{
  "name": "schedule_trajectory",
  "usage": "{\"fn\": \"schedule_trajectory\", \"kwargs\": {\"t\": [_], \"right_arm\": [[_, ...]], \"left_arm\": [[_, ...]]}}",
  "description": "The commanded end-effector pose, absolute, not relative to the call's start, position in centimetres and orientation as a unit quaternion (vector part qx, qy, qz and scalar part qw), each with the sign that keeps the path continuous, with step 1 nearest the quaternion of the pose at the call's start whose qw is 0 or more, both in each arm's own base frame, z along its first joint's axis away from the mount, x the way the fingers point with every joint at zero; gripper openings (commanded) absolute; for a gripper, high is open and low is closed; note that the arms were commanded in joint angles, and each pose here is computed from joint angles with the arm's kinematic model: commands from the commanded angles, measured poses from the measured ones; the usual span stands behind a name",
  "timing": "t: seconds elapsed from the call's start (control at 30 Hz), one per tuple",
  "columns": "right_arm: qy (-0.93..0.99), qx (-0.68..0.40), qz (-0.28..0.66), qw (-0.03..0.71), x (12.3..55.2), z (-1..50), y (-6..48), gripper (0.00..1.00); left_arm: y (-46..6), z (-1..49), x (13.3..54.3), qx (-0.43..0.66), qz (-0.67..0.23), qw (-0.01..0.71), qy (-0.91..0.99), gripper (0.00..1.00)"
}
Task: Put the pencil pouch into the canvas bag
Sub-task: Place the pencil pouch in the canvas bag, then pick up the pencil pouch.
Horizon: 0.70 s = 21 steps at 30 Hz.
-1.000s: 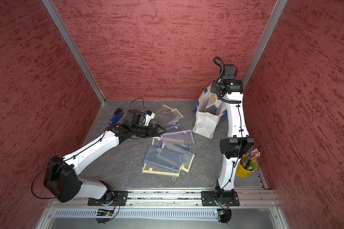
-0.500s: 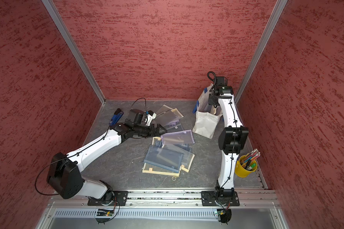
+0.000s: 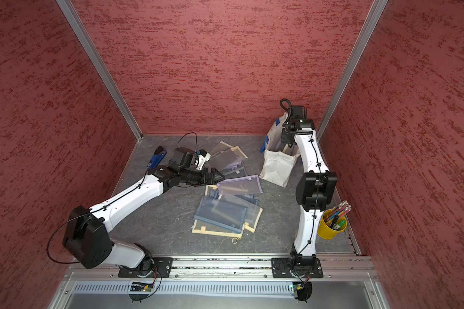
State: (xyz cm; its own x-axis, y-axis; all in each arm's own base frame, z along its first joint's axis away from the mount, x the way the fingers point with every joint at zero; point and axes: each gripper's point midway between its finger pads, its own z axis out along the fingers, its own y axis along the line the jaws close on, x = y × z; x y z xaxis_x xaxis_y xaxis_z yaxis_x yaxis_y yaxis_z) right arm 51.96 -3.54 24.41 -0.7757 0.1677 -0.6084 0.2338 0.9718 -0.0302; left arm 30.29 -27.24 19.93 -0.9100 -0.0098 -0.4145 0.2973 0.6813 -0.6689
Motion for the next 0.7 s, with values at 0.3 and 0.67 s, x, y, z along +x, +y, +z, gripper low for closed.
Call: {"fn": "schedule_trajectory", "kwargs": {"t": [0.3,0.67], "right_arm": [[0.926,-0.027,0.14,0.35,40.8,30.8,14.0,0.66],[0.904,-0.118,0.365,0.191,30.5,16.9,28.1,0.72]], "left_arm": [[-23.3,16.1,24.3,0.054,-0.373,0.125,0.918,0.99],[-22.9,12.8,18.3,0.008,-0.391,0.071,0.917,0.99]]}}
